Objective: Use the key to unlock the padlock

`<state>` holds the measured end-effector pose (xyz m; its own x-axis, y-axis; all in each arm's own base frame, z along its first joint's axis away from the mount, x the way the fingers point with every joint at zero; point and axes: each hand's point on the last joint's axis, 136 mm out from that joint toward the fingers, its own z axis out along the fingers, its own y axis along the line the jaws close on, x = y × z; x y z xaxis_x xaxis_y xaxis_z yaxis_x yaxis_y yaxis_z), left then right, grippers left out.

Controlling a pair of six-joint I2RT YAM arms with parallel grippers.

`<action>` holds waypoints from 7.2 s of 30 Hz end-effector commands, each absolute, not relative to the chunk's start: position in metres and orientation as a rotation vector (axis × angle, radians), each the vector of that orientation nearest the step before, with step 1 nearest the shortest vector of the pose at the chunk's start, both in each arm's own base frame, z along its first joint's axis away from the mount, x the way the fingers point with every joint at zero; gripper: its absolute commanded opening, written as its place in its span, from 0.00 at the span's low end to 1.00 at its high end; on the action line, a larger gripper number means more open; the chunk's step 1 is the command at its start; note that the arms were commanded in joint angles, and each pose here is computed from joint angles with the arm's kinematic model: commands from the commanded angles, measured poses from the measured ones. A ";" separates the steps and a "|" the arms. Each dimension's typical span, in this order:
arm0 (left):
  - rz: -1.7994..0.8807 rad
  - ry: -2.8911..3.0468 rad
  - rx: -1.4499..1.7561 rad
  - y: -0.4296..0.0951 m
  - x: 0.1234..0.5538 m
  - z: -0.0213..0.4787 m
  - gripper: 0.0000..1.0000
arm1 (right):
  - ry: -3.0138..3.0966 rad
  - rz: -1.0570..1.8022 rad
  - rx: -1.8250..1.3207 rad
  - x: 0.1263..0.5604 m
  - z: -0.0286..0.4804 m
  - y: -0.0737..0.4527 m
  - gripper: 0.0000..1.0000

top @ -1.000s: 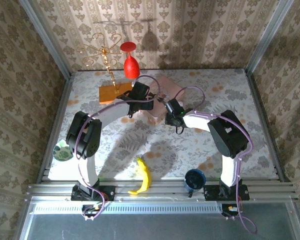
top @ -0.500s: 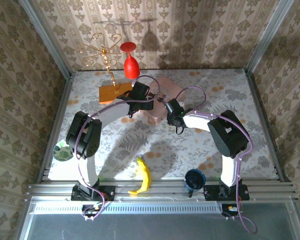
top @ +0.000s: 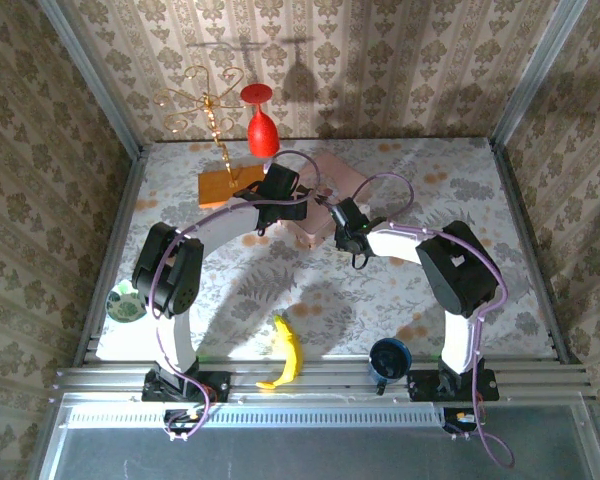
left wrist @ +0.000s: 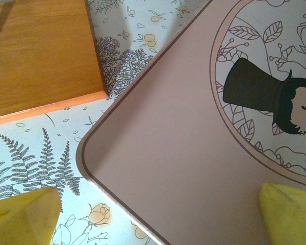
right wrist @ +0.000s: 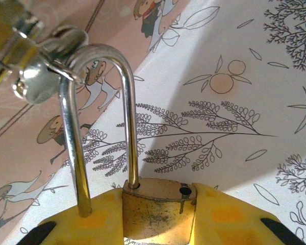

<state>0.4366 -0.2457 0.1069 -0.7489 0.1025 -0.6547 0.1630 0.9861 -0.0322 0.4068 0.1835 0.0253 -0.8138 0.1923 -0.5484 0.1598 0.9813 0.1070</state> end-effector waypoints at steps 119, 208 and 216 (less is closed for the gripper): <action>0.138 2.583 0.292 -0.206 0.418 0.058 1.00 | 2.326 0.604 0.675 0.502 0.052 0.102 0.00; -0.588 2.383 -0.042 -0.263 0.387 0.140 0.99 | 2.362 0.633 0.050 0.624 0.146 0.141 0.99; -0.608 2.401 -0.021 -0.273 0.391 0.130 0.92 | 2.387 0.749 0.041 0.641 0.130 0.158 0.77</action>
<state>0.3835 -0.2624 0.1183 -0.7980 -0.1528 -0.5830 0.1172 0.9095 -0.3988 0.6505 0.1510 0.1457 -0.7458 0.2079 -0.6328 -0.1624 0.8646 0.4755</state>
